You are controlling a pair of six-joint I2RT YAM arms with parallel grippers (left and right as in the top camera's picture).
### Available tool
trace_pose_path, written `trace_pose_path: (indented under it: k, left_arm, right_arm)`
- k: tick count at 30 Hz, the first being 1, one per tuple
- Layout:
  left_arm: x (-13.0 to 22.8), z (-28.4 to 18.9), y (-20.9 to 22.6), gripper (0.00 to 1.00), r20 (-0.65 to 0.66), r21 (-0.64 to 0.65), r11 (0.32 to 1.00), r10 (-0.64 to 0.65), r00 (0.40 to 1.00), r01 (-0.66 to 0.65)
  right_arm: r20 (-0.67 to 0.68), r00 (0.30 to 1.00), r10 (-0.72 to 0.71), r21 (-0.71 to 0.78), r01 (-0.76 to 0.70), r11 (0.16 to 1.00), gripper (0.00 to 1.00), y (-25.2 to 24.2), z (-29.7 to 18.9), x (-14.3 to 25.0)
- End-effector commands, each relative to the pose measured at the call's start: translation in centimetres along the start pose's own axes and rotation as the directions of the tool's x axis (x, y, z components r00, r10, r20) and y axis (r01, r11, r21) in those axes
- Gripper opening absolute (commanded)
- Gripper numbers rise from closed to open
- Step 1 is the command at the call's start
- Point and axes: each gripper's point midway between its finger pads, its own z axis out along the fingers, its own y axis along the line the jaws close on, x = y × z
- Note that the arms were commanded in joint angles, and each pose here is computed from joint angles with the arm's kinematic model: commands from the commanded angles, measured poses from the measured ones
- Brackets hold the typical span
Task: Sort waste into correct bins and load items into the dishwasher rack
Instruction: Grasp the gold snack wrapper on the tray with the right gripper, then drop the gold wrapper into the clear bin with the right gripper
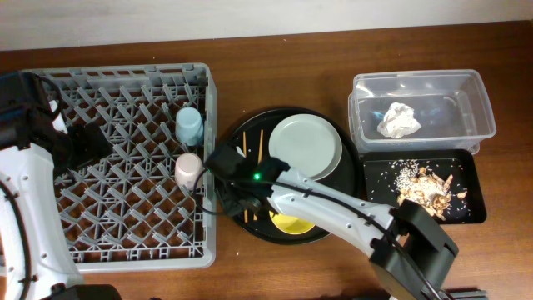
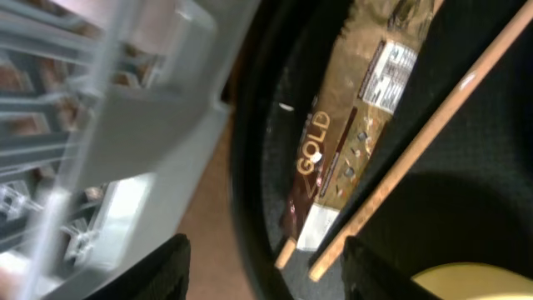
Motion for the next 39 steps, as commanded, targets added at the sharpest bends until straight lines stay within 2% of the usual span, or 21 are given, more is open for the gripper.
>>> trace_pose_path:
  k: [1, 4, 9, 16, 18, 22, 26, 28, 31, 35, 39]
  left_arm:
    - [-0.4, -0.5, 0.3, 1.0, 0.02, -0.006, 1.0, -0.016, 1.0, 0.016]
    - [-0.4, -0.5, 0.3, 1.0, 0.02, -0.006, 1.0, -0.016, 1.0, 0.016]
    - [-0.4, -0.5, 0.3, 1.0, 0.02, -0.006, 1.0, -0.016, 1.0, 0.016]
    - [-0.4, -0.5, 0.3, 1.0, 0.02, -0.006, 1.0, -0.016, 1.0, 0.016]
    - [-0.4, -0.5, 0.3, 1.0, 0.02, -0.006, 1.0, -0.016, 1.0, 0.016]
    - [-0.4, -0.5, 0.3, 1.0, 0.02, -0.006, 1.0, -0.016, 1.0, 0.016]
    - [-0.4, -0.5, 0.3, 1.0, 0.02, -0.006, 1.0, -0.016, 1.0, 0.016]
    - [-0.4, -0.5, 0.3, 1.0, 0.02, -0.006, 1.0, -0.016, 1.0, 0.016]
    - [-0.4, -0.5, 0.3, 1.0, 0.02, -0.006, 1.0, -0.016, 1.0, 0.016]
    - [-0.4, -0.5, 0.3, 1.0, 0.02, -0.006, 1.0, -0.016, 1.0, 0.016]
    - [-0.4, -0.5, 0.3, 1.0, 0.02, -0.006, 1.0, -0.016, 1.0, 0.016]
  right_arm:
    - [0.027, 1.0, 0.016, 0.027, -0.017, 0.999, 0.59, -1.4, 2.0, 1.0]
    - [0.054, 0.998, 0.023, 0.013, -0.024, 1.0, 0.59, -1.6, 3.0, 1.2]
    - [0.089, 0.996, 0.023, 0.074, -0.03, 0.997, 0.59, -2.7, 3.3, 0.8]
    - [0.069, 0.995, 0.069, 0.101, -0.076, 0.992, 0.58, -3.4, 5.1, 1.4]
    - [0.072, 0.995, 0.068, 0.1, -0.075, 0.992, 0.48, -3.3, 5.1, 1.3]
    - [0.079, 0.995, 0.069, 0.096, -0.076, 0.992, 0.43, -3.3, 5.2, 1.1]
    - [0.071, 0.995, 0.07, 0.085, -0.076, 0.993, 0.3, -3.1, 5.3, 1.3]
    - [0.067, 0.995, 0.074, 0.069, -0.079, 0.995, 0.17, -2.7, 5.2, 1.2]
    - [0.048, 0.995, 0.087, 0.042, -0.089, 0.995, 0.04, -2.4, 4.8, 0.8]
    - [0.045, 0.99, 0.13, 0.056, -0.133, 0.99, 0.04, -3.5, 1.5, -1.2]
    - [0.179, 0.963, 0.204, 0.015, -0.21, 0.978, 0.04, -5.6, -4.2, -6.7]
